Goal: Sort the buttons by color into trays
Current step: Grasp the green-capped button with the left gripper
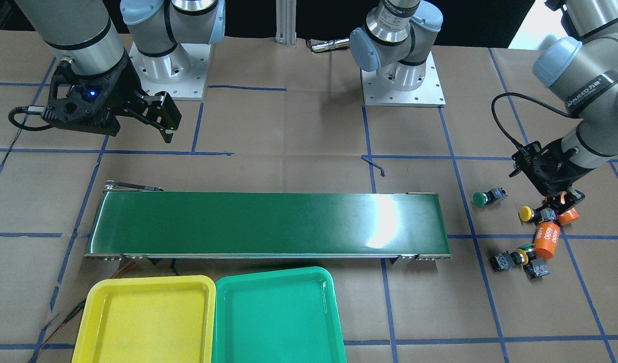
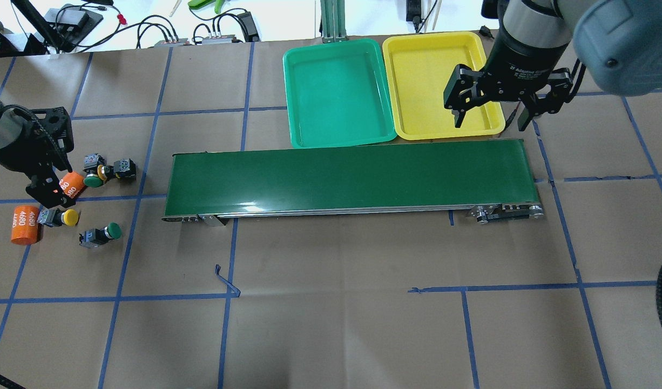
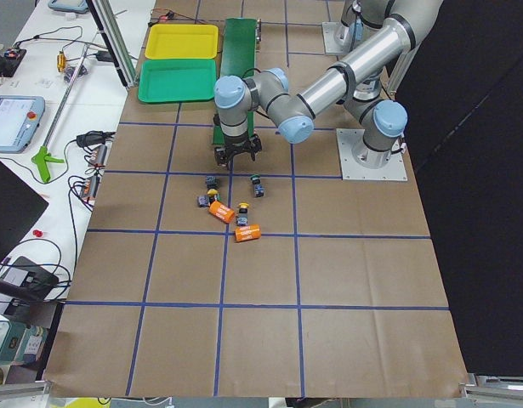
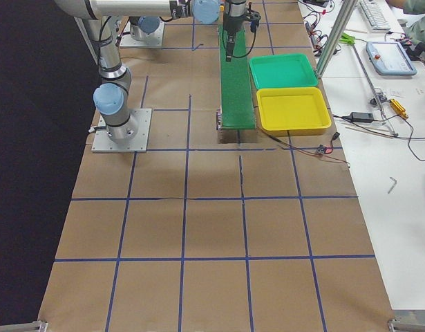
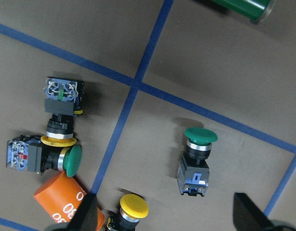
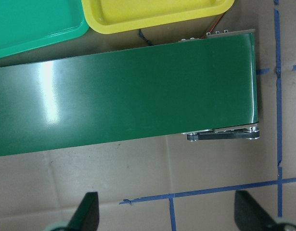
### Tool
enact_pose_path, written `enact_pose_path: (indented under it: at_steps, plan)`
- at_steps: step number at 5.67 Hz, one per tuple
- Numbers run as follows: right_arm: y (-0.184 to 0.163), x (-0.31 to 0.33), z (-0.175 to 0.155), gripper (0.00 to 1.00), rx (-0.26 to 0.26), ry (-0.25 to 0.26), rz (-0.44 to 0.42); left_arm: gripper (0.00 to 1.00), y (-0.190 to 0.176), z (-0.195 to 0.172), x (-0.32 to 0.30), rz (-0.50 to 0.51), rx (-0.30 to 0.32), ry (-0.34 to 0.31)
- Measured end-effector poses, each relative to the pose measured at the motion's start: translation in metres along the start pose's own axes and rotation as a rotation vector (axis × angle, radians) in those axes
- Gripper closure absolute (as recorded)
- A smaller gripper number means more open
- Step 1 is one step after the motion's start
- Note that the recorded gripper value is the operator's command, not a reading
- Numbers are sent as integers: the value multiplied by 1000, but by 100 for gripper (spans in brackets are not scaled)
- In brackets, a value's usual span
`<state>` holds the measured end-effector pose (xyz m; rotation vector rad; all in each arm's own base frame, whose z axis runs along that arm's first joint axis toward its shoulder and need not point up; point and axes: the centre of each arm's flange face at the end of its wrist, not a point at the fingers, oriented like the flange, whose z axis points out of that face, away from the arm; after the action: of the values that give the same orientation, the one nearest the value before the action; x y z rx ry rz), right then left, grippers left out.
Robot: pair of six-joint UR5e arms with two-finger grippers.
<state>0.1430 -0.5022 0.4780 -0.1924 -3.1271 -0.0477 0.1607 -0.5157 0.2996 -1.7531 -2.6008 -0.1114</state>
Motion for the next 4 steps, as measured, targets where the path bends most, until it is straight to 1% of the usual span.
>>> enact_pose_path:
  at_steps: [1, 3, 4]
  plan:
    - [0, 0, 0, 0, 1, 0, 0, 2, 8, 19, 1, 32, 0, 14]
    - [0, 0, 0, 0, 1, 0, 0, 2, 12, 65, 3, 87, 13, 74]
    - [0, 0, 0, 0, 0, 0, 0, 2, 13, 82, 2, 113, 20, 98]
